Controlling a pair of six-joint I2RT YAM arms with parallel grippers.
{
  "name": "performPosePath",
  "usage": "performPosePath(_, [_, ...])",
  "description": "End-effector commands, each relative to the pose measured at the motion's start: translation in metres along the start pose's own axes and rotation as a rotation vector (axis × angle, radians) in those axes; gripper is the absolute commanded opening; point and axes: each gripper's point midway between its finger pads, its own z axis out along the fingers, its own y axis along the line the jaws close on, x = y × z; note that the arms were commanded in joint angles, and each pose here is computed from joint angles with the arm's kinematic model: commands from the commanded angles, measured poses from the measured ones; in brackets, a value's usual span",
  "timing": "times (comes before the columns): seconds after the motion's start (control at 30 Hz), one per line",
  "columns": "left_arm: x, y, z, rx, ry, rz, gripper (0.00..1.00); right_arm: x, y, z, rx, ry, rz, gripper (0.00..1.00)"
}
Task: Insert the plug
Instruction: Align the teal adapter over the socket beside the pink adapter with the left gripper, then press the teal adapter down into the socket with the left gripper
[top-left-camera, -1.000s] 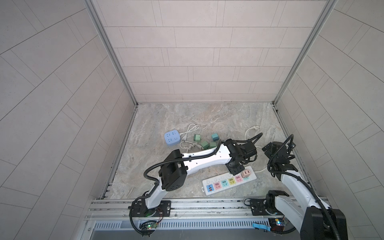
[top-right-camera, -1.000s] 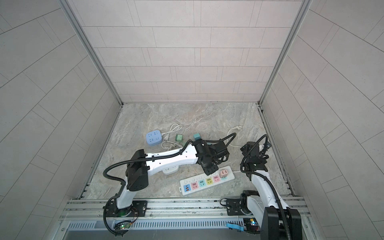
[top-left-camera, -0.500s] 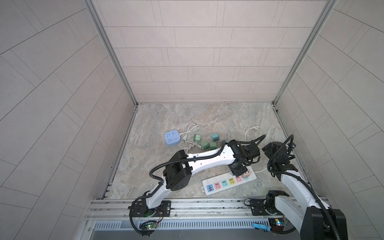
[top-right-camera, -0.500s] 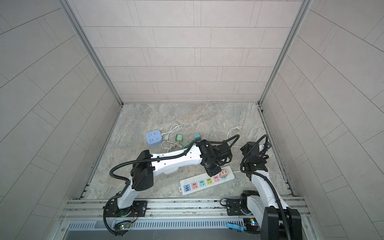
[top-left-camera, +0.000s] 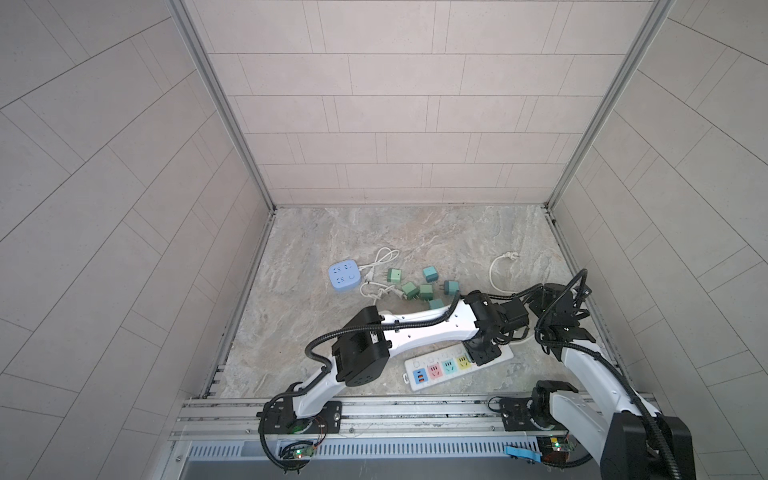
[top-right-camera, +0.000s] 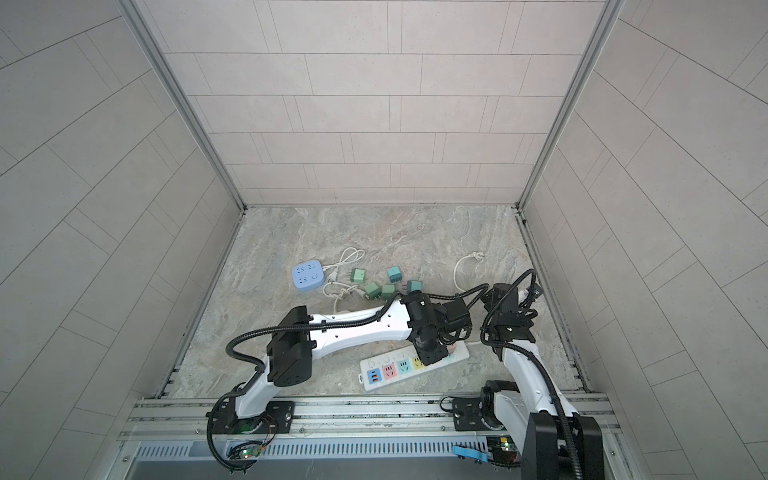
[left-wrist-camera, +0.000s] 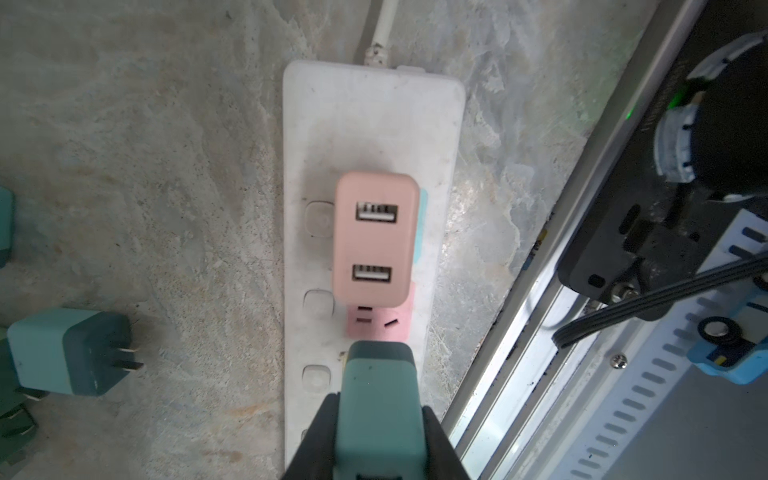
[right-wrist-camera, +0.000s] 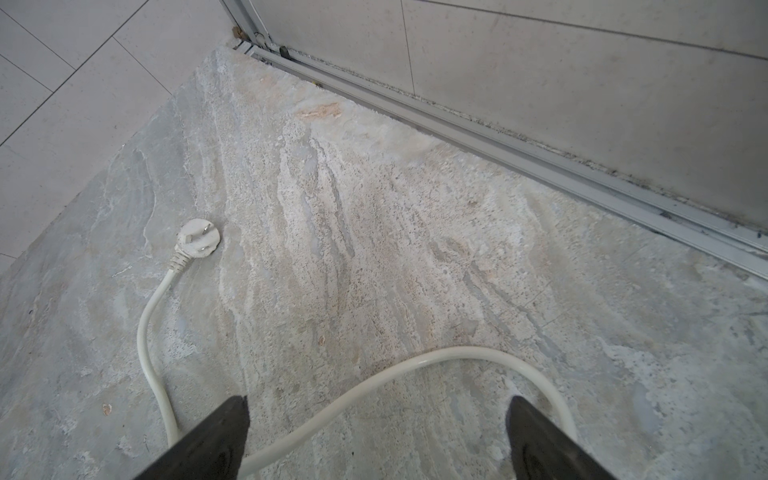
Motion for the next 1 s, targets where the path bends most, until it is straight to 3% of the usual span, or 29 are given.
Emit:
performPosePath(0.0, [-0.003, -0.002, 0.006, 0.015, 0.009, -0.004, 0.00, 0.001, -0.006, -0.001, 0.020, -0.004, 0.011, 0.98])
performPosePath(0.97, [-0.005, 0.014, 0.037, -0.079, 0.069, 0.006, 0.00, 0.000, -0.008, -0.003, 0.019, -0.010, 0.017, 0.99])
